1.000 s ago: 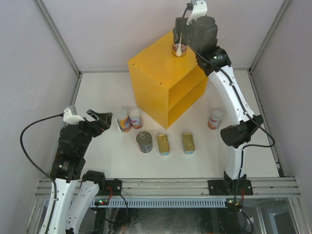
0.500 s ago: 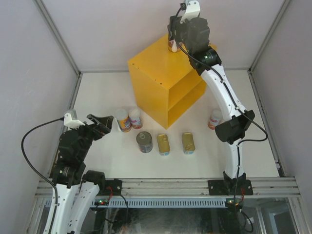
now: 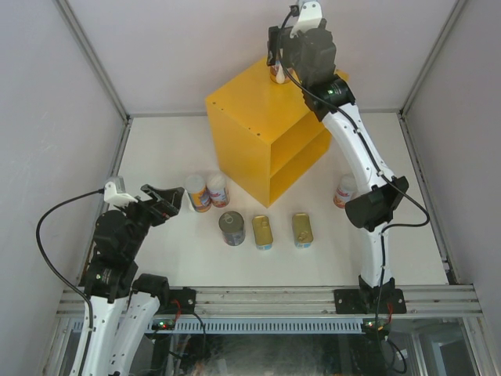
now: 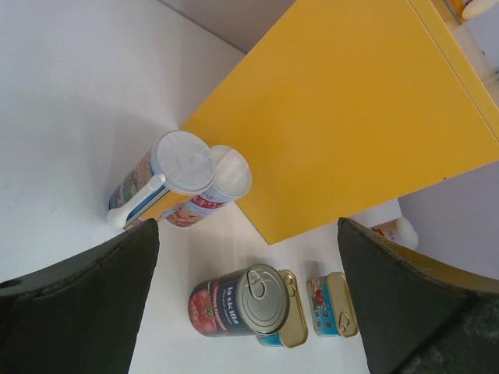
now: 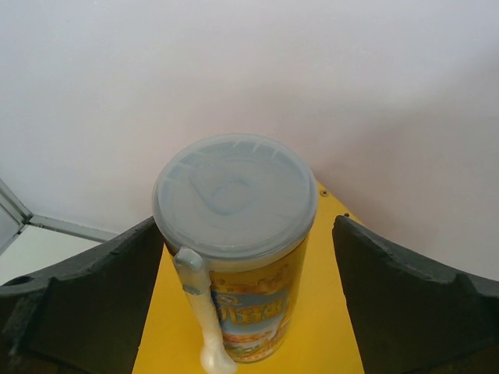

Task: Place and organize the canned foods onto the counter

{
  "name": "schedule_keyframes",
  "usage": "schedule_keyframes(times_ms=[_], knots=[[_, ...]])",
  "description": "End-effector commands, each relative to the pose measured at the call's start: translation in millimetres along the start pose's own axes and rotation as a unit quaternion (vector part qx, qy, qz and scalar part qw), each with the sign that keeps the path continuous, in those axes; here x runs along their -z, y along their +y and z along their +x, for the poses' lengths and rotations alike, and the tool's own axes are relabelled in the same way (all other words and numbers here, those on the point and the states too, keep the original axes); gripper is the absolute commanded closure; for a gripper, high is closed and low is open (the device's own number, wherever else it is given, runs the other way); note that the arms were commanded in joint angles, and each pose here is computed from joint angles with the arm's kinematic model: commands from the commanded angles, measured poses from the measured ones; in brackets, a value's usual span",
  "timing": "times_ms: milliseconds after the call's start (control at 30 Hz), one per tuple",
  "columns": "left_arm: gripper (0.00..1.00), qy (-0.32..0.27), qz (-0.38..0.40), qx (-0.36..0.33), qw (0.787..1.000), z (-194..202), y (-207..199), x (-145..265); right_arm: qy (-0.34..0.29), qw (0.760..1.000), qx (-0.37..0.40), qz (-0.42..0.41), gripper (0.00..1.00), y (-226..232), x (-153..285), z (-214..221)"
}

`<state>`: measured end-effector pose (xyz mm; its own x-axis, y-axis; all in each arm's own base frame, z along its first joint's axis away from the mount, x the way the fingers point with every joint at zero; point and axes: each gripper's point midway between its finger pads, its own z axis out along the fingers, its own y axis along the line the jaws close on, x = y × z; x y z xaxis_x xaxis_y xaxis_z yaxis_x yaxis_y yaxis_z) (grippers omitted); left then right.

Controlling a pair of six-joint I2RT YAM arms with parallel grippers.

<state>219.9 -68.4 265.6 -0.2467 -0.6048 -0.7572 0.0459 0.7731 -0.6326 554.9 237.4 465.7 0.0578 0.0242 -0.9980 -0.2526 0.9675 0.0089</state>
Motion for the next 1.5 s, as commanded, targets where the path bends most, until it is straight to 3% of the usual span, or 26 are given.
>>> schedule_keyframes(times_ms=[0,167,533,900,1133,1467], knots=[[0.01,-0.013,0.031,0.007,0.999,-7,-13,1,-0.021,1.0,-0.007,0.005,0.11,-1,8,-21],[0.01,-0.015,0.035,0.009,0.999,-7,-15,4,-0.008,1.0,-0.006,0.002,0.05,2,14,-17],[0.01,-0.017,0.036,0.016,0.999,-4,-13,11,0.009,1.0,-0.003,0.018,0.07,2,25,-1],[0.01,-0.02,0.03,0.023,0.999,-2,-9,5,0.018,0.999,-0.004,0.04,0.46,-14,13,19],[0.01,-0.017,0.026,0.022,0.999,-2,-8,-4,0.014,0.999,-0.013,0.045,0.51,-29,-2,27],[0.01,-0.028,0.036,0.027,0.999,-7,-12,-17,0.01,0.999,-0.017,0.038,0.48,-37,-35,47]])
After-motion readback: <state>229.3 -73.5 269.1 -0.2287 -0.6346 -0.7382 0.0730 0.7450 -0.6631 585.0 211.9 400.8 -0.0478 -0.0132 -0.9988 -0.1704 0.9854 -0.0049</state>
